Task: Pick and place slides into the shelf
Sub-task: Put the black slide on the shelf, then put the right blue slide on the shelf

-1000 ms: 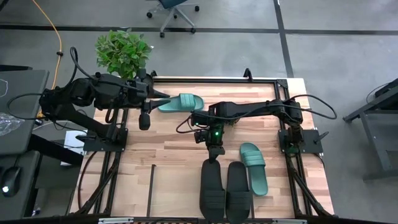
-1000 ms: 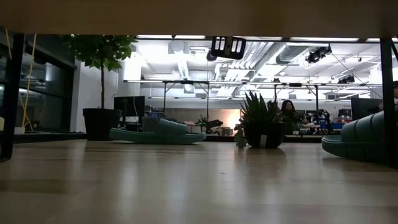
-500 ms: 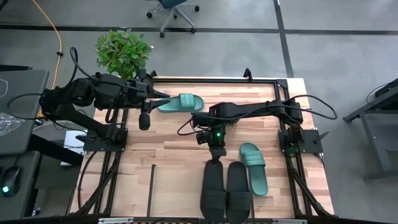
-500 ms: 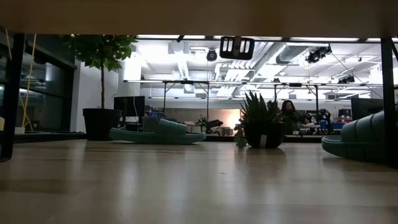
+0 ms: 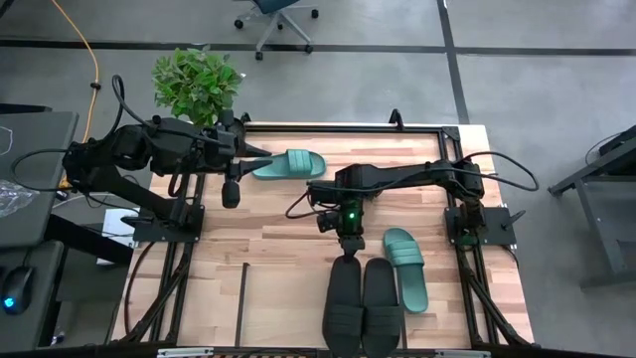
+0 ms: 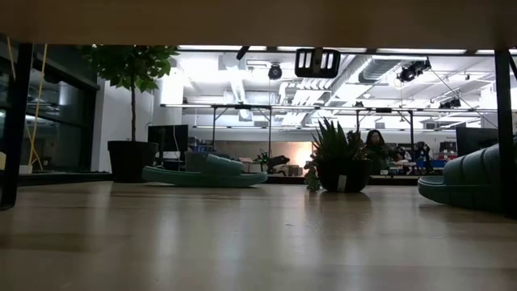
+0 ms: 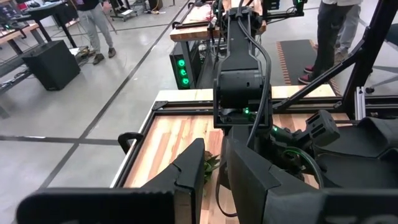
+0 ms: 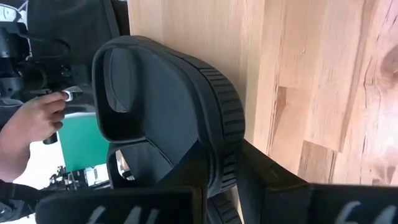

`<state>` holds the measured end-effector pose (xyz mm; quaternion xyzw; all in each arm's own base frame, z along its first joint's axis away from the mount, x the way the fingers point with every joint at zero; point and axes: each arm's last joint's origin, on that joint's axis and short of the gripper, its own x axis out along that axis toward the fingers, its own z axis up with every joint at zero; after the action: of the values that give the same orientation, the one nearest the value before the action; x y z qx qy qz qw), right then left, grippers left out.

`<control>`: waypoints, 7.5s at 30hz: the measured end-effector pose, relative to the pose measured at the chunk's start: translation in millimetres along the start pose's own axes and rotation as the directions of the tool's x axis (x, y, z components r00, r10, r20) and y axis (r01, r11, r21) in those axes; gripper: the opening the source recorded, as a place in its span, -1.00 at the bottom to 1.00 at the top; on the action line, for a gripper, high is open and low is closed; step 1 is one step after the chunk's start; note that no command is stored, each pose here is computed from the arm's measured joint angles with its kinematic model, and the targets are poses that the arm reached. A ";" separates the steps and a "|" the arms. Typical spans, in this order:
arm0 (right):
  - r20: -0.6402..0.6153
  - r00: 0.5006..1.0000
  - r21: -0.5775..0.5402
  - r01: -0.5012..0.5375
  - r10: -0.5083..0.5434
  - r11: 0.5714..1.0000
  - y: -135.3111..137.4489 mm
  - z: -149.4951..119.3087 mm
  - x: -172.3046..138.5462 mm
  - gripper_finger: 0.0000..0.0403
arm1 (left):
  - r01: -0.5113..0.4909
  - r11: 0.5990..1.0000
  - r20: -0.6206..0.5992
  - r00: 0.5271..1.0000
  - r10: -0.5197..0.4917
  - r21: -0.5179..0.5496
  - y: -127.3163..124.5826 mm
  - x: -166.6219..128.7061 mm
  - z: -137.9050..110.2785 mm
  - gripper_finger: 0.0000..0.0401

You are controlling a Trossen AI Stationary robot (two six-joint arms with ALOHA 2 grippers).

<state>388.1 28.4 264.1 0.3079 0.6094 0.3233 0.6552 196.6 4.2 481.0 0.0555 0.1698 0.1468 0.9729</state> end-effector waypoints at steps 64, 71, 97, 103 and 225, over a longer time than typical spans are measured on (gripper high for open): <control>-0.001 0.998 -0.007 0.055 -0.055 0.998 -6.5 -2.4 -7.4 -0.37 | 0.013 1.000 -0.002 1.000 -0.013 -0.004 -0.4 0.0 -0.2 -0.71; 0.010 0.995 -0.014 0.099 -0.099 0.995 -11.1 -2.1 -11.9 -0.37 | 0.014 1.000 -0.006 1.000 -0.014 -0.002 -0.4 0.0 -0.6 -0.71; 0.080 0.997 -0.032 -0.007 0.010 0.999 -18.2 3.0 -25.9 -0.37 | 0.014 1.000 -0.022 1.000 -0.014 0.003 -0.5 0.0 -2.3 -0.71; 0.095 0.988 -0.015 0.121 -0.119 0.993 -22.1 4.9 -26.6 -0.39 | 0.013 1.000 -0.022 1.000 -0.013 0.003 -0.4 0.0 -2.3 -0.71; 0.420 0.871 0.332 0.113 -0.254 0.936 -87.5 -233.9 -23.1 -0.54 | -0.019 0.992 -0.192 0.981 -0.005 -0.126 -0.3 -1.9 -19.4 -0.71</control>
<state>157.9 -40.5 192.4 0.4098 0.5067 0.0823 0.7540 188.3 4.5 463.4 -0.0203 0.2531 0.1653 0.9530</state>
